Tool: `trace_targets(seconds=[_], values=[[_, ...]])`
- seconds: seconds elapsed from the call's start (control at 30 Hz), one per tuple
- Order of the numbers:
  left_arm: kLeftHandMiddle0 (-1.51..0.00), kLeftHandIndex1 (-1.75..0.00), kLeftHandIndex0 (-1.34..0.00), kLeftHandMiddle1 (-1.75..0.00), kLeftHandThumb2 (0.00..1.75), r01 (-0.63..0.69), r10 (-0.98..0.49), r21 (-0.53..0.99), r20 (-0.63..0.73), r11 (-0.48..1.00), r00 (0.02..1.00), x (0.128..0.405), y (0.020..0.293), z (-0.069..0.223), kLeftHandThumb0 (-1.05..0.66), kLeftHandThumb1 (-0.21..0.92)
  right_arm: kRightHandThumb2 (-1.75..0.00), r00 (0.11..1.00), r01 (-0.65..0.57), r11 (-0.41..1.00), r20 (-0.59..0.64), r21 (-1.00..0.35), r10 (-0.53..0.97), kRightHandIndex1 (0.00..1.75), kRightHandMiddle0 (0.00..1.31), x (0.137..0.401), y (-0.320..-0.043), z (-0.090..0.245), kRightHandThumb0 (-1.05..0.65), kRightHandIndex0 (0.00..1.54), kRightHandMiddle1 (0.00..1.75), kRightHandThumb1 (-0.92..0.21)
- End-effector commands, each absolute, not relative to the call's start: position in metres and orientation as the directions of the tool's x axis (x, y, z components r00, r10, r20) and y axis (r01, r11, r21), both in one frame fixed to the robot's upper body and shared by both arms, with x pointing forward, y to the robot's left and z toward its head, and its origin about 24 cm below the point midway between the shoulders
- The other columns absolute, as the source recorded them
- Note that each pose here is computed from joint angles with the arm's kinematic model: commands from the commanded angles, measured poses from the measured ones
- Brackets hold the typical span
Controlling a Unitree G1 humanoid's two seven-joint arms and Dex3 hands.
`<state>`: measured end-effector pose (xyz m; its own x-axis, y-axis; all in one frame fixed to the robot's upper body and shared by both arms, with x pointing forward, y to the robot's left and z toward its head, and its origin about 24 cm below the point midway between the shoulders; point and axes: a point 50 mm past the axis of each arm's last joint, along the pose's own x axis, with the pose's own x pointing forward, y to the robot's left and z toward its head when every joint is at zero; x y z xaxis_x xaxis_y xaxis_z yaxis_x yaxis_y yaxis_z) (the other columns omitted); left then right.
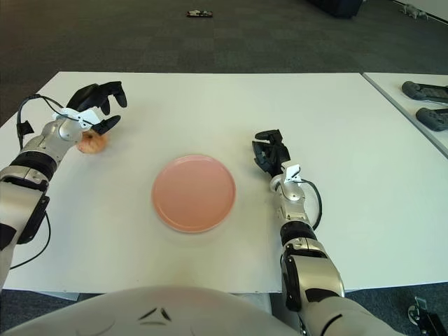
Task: Put the apple into the plate.
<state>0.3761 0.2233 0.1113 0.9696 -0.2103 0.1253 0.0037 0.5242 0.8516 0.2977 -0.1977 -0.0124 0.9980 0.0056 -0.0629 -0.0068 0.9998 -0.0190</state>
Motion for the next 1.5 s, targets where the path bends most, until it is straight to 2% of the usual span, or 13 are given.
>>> trace_targets(seconds=[0.0, 0.73, 0.87, 0.93, 1.0, 1.03, 1.07, 1.1, 1.13, 1.17, 1.27, 1.37, 1.47], values=[[-0.83, -1.75, -0.62, -1.72, 1.65, 0.015, -0.209, 0.834, 0.121, 0.552, 0.97, 0.374, 0.223, 0.108, 0.0, 0.02, -0.47, 0.976, 0.01, 1.0, -0.217, -0.008, -0.012, 1.23, 0.25, 0.279, -0.201, -0.041, -0.35, 0.34, 1.69, -0.92], [-0.85, -1.75, -0.6, -1.67, 1.63, 0.027, -0.212, 0.844, 0.104, 0.536, 0.972, 0.375, 0.225, 0.109, 0.0, 0.02, -0.47, 0.976, 0.01, 1.0, -0.217, -0.008, -0.012, 1.23, 0.25, 0.279, -0.201, -0.041, -0.35, 0.34, 1.69, -0.92], [-0.84, -1.75, -0.61, -1.72, 1.65, 0.088, -0.245, 0.899, 0.023, 0.43, 0.969, 0.376, 0.23, 0.112, 0.0, 0.02, -0.47, 0.976, 0.01, 1.0, -0.217, -0.008, -0.012, 1.23, 0.25, 0.279, -0.201, -0.041, -0.35, 0.34, 1.69, -0.92], [-0.83, -1.67, -0.63, -1.73, 1.61, 0.116, -0.262, 0.932, -0.023, 0.344, 0.965, 0.376, 0.234, 0.115, -0.01, 0.04, -0.47, 0.976, 0.01, 1.0, -0.217, -0.008, -0.012, 1.23, 0.25, 0.279, -0.201, -0.041, -0.35, 0.34, 1.69, -0.92], [-0.74, -1.59, -0.58, -1.74, 1.45, 0.16, -0.275, 0.961, -0.095, 0.226, 0.957, 0.376, 0.24, 0.118, -0.01, 0.16, -0.47, 0.976, 0.01, 1.0, -0.217, -0.008, -0.012, 1.23, 0.25, 0.279, -0.201, -0.041, -0.35, 0.34, 1.69, -0.92], [-0.48, -1.47, -0.37, -1.44, 1.23, 0.184, -0.277, 0.969, -0.133, 0.167, 0.952, 0.375, 0.243, 0.119, -0.27, 0.23, -0.47, 0.976, 0.01, 1.0, -0.217, -0.008, -0.012, 1.23, 0.25, 0.279, -0.201, -0.041, -0.35, 0.34, 1.69, -0.92], [-0.3, -1.39, -0.24, -1.23, 1.06, 0.218, -0.273, 0.973, -0.191, 0.073, 0.943, 0.375, 0.246, 0.12, -0.45, 0.3, -0.47, 0.976, 0.01, 1.0, -0.217, -0.008, -0.012, 1.23, 0.25, 0.279, -0.201, -0.041, -0.35, 0.34, 1.69, -0.92], [-0.24, -1.23, -0.19, -0.99, 0.99, 0.25, -0.259, 0.968, -0.25, -0.033, 0.933, 0.376, 0.249, 0.122, -0.56, 0.33, -0.47, 0.976, 0.01, 1.0, -0.217, -0.008, -0.012, 1.23, 0.25, 0.279, -0.201, -0.041, -0.35, 0.34, 1.69, -0.92], [-0.16, -0.87, -0.12, -0.63, 0.8, 0.267, -0.246, 0.959, -0.283, -0.097, 0.927, 0.376, 0.25, 0.123, -0.74, 0.42, -0.47, 0.976, 0.01, 1.0, -0.217, -0.008, -0.011, 1.23, 0.25, 0.279, -0.201, -0.042, -0.35, 0.34, 1.69, -0.92], [-0.1, -0.64, -0.08, -0.4, 0.67, 0.284, -0.229, 0.944, -0.317, -0.166, 0.92, 0.377, 0.252, 0.126, -0.85, 0.48, -0.47, 0.976, 0.01, 1.0, -0.217, -0.008, -0.011, 1.23, 0.25, 0.279, -0.201, -0.042, -0.35, 0.34, 1.69, -0.92], [-0.03, -0.21, -0.02, -0.13, 0.44, 0.306, -0.201, 0.918, -0.359, -0.251, 0.911, 0.379, 0.252, 0.131, -0.98, 0.61, -0.47, 0.976, 0.01, 1.0, -0.217, -0.008, -0.011, 1.23, 0.25, 0.279, -0.201, -0.042, -0.35, 0.34, 1.69, -0.92], [-0.01, -0.07, -0.01, -0.04, 0.31, 0.328, -0.17, 0.894, -0.39, -0.305, 0.905, 0.381, 0.252, 0.134, -1.03, 0.69, -0.47, 0.976, 0.01, 1.0, -0.217, -0.008, -0.011, 1.23, 0.25, 0.279, -0.201, -0.042, -0.35, 0.34, 1.69, -0.92], [0.0, -0.02, 0.0, -0.01, 0.27, 0.337, -0.143, 0.879, -0.402, -0.337, 0.904, 0.381, 0.253, 0.136, -1.04, 0.72, -0.47, 0.976, 0.01, 1.0, -0.217, -0.008, -0.011, 1.23, 0.25, 0.279, -0.201, -0.042, -0.35, 0.34, 1.69, -0.92]])
